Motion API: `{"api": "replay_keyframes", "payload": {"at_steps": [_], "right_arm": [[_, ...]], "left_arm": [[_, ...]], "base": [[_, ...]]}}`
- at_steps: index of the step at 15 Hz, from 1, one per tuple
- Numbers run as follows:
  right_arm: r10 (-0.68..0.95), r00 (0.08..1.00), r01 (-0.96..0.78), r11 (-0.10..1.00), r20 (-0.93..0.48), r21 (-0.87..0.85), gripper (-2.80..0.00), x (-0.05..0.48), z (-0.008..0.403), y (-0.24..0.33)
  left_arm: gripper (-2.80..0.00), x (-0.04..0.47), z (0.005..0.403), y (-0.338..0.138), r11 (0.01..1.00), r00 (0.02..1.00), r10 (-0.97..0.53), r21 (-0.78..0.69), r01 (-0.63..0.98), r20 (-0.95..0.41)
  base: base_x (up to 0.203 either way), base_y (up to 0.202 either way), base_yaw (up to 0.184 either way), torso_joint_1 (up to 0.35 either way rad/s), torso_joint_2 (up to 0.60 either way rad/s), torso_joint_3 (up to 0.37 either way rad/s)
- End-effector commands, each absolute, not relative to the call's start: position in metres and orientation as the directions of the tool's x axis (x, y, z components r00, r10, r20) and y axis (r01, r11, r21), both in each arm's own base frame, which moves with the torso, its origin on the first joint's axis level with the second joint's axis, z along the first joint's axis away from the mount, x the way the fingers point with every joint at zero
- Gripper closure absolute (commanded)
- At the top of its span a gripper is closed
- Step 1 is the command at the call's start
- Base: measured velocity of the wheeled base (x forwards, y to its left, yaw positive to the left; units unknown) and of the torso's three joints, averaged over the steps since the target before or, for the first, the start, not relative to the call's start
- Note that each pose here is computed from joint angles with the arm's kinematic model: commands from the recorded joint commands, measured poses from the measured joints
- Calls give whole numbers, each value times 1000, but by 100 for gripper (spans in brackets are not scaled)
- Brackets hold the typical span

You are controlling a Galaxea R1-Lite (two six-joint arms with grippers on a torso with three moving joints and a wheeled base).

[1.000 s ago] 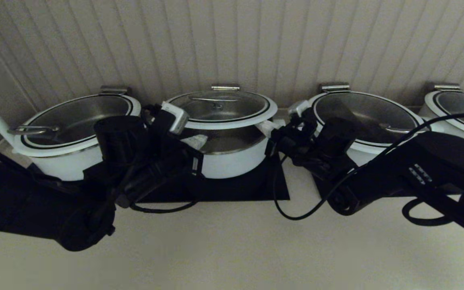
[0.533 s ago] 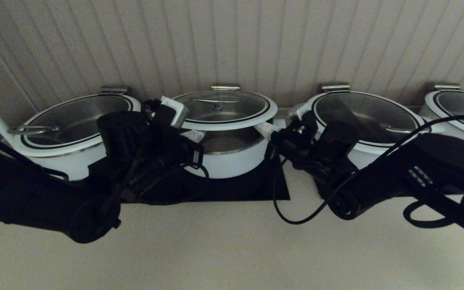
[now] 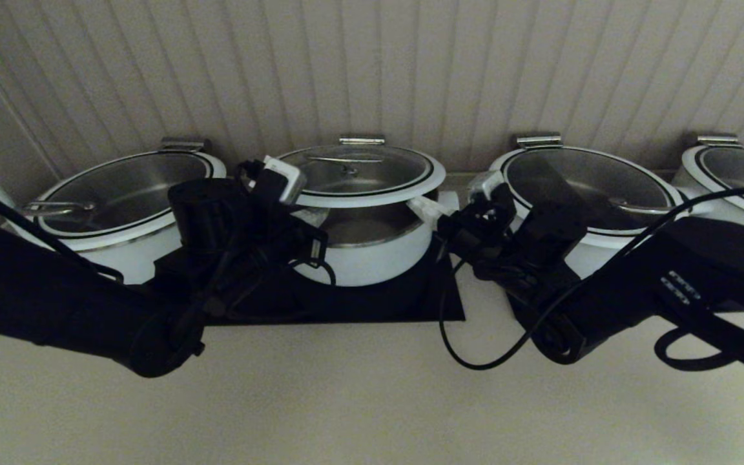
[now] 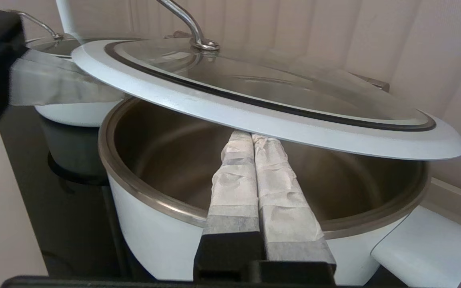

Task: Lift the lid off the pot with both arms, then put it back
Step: Open the pot lid completely

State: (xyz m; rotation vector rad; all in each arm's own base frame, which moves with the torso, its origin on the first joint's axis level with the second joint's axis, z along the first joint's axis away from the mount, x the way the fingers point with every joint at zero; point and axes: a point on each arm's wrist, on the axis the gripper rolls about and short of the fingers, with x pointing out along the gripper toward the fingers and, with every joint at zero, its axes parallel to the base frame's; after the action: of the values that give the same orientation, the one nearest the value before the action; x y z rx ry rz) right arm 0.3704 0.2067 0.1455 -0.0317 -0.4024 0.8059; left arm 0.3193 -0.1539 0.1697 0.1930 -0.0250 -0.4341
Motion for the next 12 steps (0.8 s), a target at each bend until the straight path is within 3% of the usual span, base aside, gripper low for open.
{"api": "replay_keyframes", "payload": {"at_steps": [1, 12], "right_arm": [[708, 613, -695, 694, 352, -186, 0, 366, 148, 205], [722, 629, -705, 686, 288, -182, 0, 338, 138, 190]], "left_arm": [[0, 324, 169, -155, 893, 911, -413, 192, 407, -11], [0, 331, 180, -150, 909, 924, -381, 192, 369, 32]], "base": [[0, 0, 0, 0, 0, 0], [0, 0, 0, 0, 0, 0]]}}
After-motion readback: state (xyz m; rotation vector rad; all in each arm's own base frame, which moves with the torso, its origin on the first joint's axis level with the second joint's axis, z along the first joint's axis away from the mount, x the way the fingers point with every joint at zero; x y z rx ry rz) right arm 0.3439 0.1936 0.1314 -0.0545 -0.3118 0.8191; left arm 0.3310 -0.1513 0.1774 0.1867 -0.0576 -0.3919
